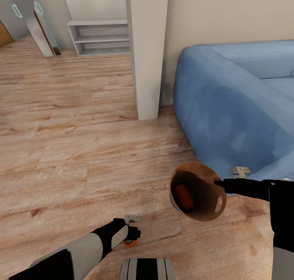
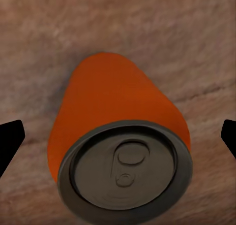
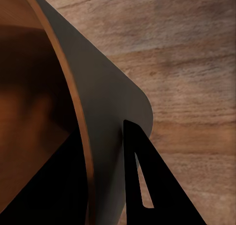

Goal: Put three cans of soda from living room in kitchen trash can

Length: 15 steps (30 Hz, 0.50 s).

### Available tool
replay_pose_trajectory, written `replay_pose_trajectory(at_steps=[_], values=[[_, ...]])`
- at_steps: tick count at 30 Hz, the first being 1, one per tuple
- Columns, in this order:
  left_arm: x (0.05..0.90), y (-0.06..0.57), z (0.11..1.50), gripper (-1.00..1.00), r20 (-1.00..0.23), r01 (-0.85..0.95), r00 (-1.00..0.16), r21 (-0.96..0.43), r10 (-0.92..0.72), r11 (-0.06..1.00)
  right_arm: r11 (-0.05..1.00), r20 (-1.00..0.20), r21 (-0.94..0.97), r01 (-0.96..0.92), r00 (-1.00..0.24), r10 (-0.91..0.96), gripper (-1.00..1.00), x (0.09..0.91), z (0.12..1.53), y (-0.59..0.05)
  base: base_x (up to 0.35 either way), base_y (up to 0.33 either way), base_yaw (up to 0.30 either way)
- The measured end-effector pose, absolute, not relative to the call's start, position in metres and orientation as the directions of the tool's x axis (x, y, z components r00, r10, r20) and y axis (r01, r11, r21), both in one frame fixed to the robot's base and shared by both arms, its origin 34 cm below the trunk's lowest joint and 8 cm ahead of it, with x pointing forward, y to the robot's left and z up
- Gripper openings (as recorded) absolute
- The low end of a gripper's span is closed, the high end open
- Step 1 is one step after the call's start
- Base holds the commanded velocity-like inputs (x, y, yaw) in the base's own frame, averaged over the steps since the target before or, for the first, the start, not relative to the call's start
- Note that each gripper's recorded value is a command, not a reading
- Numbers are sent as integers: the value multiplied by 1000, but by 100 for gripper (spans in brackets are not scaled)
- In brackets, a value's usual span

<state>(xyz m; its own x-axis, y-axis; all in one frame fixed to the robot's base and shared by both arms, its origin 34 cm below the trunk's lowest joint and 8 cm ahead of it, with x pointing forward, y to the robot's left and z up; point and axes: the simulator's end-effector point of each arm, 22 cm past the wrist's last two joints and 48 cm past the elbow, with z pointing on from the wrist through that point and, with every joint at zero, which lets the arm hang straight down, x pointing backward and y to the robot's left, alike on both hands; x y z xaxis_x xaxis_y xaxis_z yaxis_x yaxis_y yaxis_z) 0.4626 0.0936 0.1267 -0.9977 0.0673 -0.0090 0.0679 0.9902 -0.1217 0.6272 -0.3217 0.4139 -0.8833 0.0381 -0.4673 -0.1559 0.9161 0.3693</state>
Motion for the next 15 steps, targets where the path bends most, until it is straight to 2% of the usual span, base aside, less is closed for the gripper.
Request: replay_pose_trajectory(at_steps=[15], values=[[463,89,127,100,-11,63,-998,-136,62,989,917,-467,368,-156,-883,37,-100,627,414,-322,0,0,0]])
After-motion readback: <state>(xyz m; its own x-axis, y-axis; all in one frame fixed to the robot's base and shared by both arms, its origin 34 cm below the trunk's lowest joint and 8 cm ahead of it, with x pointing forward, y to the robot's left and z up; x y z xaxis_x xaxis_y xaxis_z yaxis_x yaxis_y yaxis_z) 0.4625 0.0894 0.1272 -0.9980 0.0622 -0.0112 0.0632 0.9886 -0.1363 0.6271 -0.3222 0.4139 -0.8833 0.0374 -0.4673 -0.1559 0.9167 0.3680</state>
